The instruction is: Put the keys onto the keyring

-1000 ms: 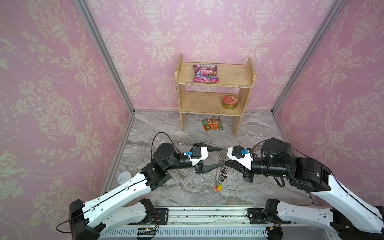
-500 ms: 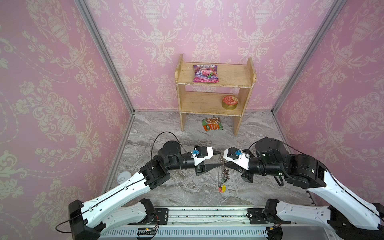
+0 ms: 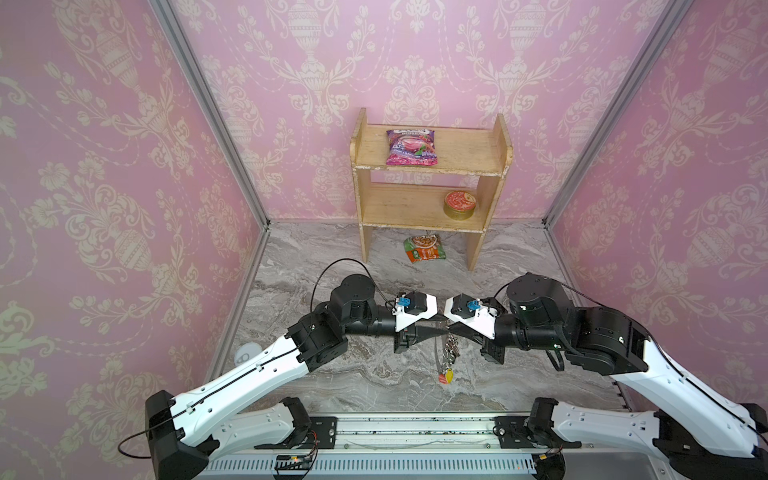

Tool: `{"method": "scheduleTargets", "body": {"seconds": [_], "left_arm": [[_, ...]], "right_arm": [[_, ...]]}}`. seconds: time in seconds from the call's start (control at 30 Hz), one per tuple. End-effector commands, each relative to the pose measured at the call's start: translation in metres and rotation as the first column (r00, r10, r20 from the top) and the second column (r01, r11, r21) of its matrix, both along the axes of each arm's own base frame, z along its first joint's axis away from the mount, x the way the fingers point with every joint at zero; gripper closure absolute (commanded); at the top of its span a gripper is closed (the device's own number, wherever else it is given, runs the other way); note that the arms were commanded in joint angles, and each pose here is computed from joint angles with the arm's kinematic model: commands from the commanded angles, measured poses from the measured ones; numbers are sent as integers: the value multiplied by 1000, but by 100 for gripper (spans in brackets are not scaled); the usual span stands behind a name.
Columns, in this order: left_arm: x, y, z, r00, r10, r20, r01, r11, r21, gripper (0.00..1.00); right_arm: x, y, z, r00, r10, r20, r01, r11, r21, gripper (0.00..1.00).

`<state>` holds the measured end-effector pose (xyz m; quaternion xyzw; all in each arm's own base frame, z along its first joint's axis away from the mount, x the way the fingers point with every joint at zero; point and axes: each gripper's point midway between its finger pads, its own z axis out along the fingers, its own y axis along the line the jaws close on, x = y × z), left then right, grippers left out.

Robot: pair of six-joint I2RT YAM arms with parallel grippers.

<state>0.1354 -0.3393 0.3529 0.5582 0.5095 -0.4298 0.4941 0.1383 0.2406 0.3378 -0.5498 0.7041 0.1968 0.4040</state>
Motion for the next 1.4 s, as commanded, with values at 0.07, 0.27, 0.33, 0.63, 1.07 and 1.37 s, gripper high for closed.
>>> {"method": "scheduleTargets", "body": {"seconds": [0.07, 0.27, 0.33, 0.63, 1.07, 1.37], "left_arm": [[-1, 0, 7, 1000, -19, 19, 19, 1000, 1, 72], [0, -2, 5, 1000, -20, 19, 20, 1000, 11, 75], [0, -2, 4, 1000, -19, 19, 19, 1000, 12, 76], [1, -2, 2, 1000, -13, 25, 12, 1000, 22, 82], [-1, -4, 6, 998, -20, 53, 19, 1000, 11, 100], [-2, 3, 29, 991, 12, 135, 0, 996, -92, 100]], "right_arm": [[2, -2, 24, 998, -7, 57, 3, 998, 60, 100], [2, -2, 26, 998, -6, 60, 1, 997, 71, 100], [2, -2, 28, 998, -9, 67, 4, 997, 75, 100], [2, -3, 32, 997, -12, 73, 6, 996, 94, 100], [2, 2, 29, 998, -3, 57, -2, 995, 100, 100], [4, -12, 36, 995, -59, 80, 51, 993, 110, 77]]}}
